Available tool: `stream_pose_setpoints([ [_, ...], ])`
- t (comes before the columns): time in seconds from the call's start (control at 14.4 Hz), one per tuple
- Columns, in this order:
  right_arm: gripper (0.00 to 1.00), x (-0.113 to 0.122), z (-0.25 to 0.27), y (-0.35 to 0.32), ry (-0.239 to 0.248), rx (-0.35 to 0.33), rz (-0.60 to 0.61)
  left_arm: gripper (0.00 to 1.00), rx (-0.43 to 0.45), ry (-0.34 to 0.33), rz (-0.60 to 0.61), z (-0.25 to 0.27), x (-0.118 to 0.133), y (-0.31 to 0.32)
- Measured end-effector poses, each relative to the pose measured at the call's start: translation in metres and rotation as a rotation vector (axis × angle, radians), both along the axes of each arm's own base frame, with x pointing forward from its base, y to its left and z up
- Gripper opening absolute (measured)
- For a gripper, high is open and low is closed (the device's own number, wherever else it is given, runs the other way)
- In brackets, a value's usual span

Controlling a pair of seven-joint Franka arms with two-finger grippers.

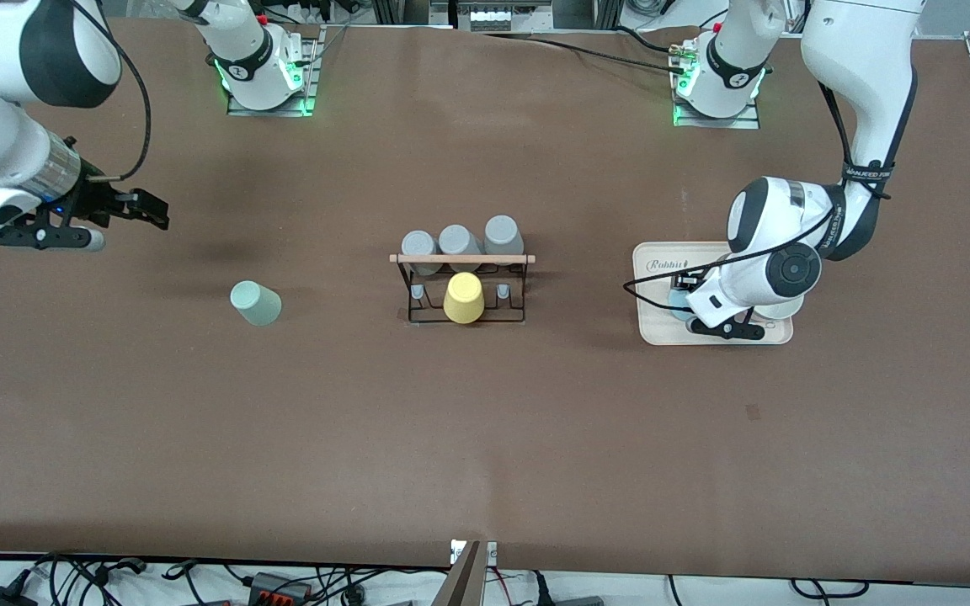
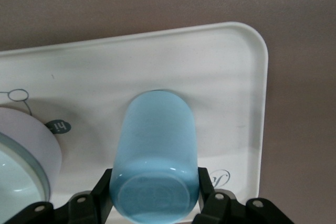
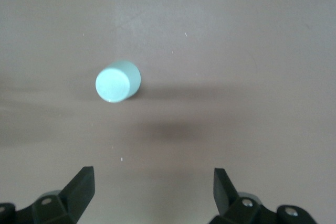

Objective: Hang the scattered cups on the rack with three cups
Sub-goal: 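Lift the blue cup with the left gripper while the right gripper reaches the green cup, then carry the blue cup toward the rack while the right gripper grasps the green cup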

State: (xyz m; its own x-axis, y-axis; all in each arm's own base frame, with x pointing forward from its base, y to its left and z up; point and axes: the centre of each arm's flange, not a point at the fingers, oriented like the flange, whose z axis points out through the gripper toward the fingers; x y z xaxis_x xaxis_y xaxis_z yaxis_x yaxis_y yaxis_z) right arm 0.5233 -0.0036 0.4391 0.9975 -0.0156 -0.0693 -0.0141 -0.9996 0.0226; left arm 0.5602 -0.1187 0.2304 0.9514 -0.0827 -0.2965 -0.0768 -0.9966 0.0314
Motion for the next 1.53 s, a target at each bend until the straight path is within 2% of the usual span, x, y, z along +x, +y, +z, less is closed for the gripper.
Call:
stream_pose_setpoints([
  [0.28, 1.00, 0.004, -0.060, 0.012, -0.083, 0.004, 0.025, 0.66, -0.007, 0.036, -0.007, 0.074, 0.034, -0.007],
  [0.49, 1.00, 0.000, -0.092, 0.036, -0.105, 0.008, 0.072, 0.66, -0.022, -0.016, -0.018, 0.145, 0.059, -0.014],
  [0.7, 1.00, 0.005, -0.118, 0.047, -0.107, 0.010, 0.093, 0.66, -0.043, -0.091, -0.045, 0.186, 0.072, -0.034],
  [0.91, 1.00, 0.011, -0.148, 0.049, -0.109, 0.012, 0.097, 0.66, -0.071, -0.138, -0.121, 0.208, 0.068, -0.093],
  [1.18, 1.00, 0.023, -0.164, 0.066, -0.106, 0.014, 0.124, 0.66, -0.093, -0.147, -0.154, 0.205, 0.057, -0.175],
  [1.53, 1.00, 0.031, -0.190, 0.073, -0.124, 0.017, 0.132, 0.66, -0.118, -0.154, -0.095, 0.199, 0.052, -0.243],
])
